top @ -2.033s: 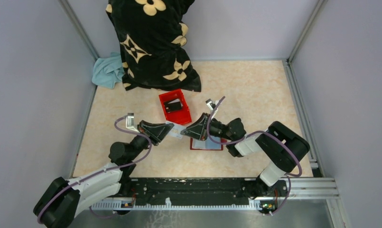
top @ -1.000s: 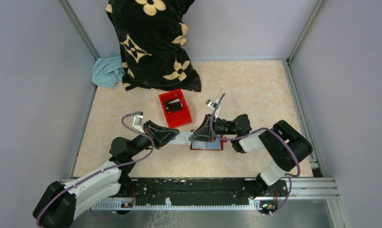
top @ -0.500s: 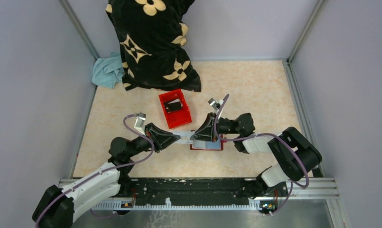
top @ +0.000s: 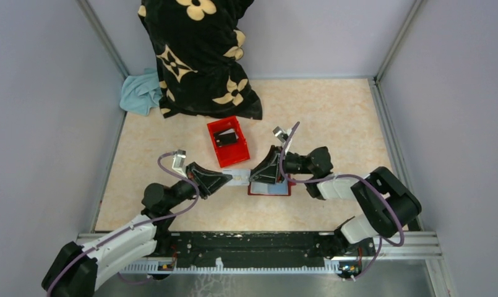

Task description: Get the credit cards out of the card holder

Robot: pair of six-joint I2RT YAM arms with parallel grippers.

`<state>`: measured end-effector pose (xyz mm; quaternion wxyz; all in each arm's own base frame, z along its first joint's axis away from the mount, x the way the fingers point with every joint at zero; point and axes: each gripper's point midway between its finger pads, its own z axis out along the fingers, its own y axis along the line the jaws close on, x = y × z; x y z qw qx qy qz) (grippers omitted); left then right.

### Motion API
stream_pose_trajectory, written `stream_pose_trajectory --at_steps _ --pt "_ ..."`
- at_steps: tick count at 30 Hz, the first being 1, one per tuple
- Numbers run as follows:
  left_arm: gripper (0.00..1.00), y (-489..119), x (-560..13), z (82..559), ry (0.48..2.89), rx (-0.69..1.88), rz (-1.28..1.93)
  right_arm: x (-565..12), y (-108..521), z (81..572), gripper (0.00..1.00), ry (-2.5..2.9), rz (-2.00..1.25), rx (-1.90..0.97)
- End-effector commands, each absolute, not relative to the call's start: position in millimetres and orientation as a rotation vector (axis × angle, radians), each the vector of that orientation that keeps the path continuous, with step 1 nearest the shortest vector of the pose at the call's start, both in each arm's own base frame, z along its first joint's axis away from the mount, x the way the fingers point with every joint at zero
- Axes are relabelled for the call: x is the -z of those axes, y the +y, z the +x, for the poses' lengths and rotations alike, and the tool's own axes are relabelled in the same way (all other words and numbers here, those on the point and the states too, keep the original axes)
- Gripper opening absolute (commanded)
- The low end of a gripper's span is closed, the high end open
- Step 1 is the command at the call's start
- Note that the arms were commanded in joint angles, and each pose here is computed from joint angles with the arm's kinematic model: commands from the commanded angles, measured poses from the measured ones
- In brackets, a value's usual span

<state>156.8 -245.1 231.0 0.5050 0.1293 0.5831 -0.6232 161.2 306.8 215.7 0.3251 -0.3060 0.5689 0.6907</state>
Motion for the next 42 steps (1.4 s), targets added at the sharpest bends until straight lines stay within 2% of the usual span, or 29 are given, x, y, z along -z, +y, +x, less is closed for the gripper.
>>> stream_pose_trajectory --at_steps 1,15,25,28,34,40,42 --pt "0.0 -229.8 -247.7 164.5 1.285 1.494 0.189 -242.6 305.7 164.2 0.3 1.337 -0.81 -1.806" --pt "0.0 -224.5 -252.8 161.2 1.202 1.601 0.1 -252.3 308.0 173.7 0.37 1.262 -0.738 -1.833" --pt "0.0 -229.5 -249.2 165.1 1.215 1.608 0.104 -265.0 313.3 187.2 0.38 1.243 -0.709 -1.808" --pt "0.0 -231.1 -248.8 165.2 1.219 1.61 0.112 -264.0 315.0 190.2 0.36 1.252 -0.702 -1.806" --pt "0.0 -232.0 -249.2 167.4 1.217 1.609 0.106 -258.3 317.7 194.5 0.21 1.285 -0.678 -1.809" --pt "0.0 -229.7 -254.1 170.4 1.186 1.608 0.085 -250.4 319.4 198.3 0.21 1.32 -0.668 -1.797" --pt "0.0 -229.7 -256.3 171.8 1.175 1.606 0.084 -248.2 319.8 198.4 0.24 1.328 -0.666 -1.796"
